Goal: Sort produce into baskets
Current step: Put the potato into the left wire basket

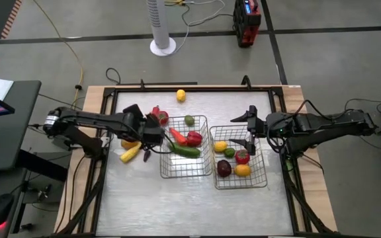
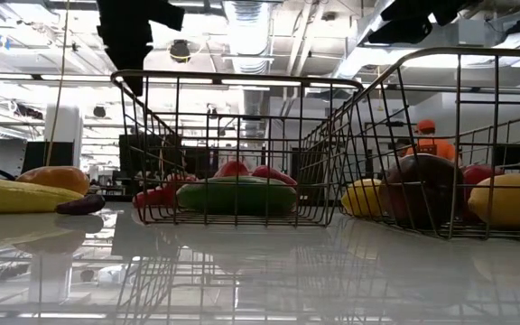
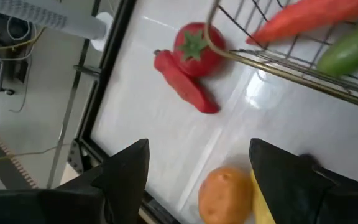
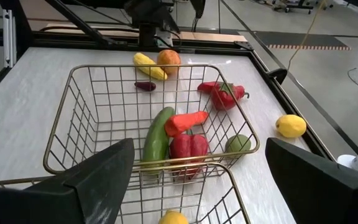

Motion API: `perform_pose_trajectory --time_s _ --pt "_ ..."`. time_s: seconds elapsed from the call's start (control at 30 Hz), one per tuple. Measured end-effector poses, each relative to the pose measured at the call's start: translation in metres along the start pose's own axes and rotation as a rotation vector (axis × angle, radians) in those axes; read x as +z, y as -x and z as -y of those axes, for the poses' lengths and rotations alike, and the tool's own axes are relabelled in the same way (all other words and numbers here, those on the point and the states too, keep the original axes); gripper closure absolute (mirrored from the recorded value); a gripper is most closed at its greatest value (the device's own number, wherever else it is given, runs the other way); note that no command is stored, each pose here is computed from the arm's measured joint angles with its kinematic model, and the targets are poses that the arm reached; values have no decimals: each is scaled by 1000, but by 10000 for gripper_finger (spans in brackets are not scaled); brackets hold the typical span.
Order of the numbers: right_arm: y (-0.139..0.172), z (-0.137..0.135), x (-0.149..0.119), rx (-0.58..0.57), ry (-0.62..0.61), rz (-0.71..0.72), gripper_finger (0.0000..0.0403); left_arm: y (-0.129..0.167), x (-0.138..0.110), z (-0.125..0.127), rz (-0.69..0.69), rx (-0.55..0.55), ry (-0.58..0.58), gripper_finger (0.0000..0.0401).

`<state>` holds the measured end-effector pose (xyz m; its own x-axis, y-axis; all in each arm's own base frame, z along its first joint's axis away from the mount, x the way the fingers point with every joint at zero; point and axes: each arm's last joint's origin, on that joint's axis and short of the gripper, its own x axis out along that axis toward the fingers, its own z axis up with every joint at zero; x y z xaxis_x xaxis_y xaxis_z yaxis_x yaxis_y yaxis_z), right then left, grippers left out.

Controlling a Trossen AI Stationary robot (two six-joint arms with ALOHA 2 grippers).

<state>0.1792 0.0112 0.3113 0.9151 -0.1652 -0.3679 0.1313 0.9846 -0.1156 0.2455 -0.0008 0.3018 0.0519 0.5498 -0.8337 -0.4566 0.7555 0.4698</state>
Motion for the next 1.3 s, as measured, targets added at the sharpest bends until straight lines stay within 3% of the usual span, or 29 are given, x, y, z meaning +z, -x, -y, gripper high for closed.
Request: perform_pose_trajectory --time_s 0.17,0.3,0.5,0.67,0.87,1.03,1.3 --pt "0 0 0 0 1 -1 14 2 -6 -11 119 -39 46 136" --pt "0 0 0 0 6 -1 14 -14 -36 -14 174 -113 94 136" --pt "0 0 3 -1 5 30 14 -45 -87 -30 77 -208 300 136" --pt "0 0 4 -2 4 45 14 -68 -104 -31 18 -244 429 136" --pt "0 0 4 -2 -1 38 14 -88 -108 -25 -54 -267 412 136" --pt "0 0 3 1 1 31 14 -93 -105 -20 -93 -323 331 136" --pt "0 0 3 3 1 27 14 -112 -98 -5 -217 -310 206 136"
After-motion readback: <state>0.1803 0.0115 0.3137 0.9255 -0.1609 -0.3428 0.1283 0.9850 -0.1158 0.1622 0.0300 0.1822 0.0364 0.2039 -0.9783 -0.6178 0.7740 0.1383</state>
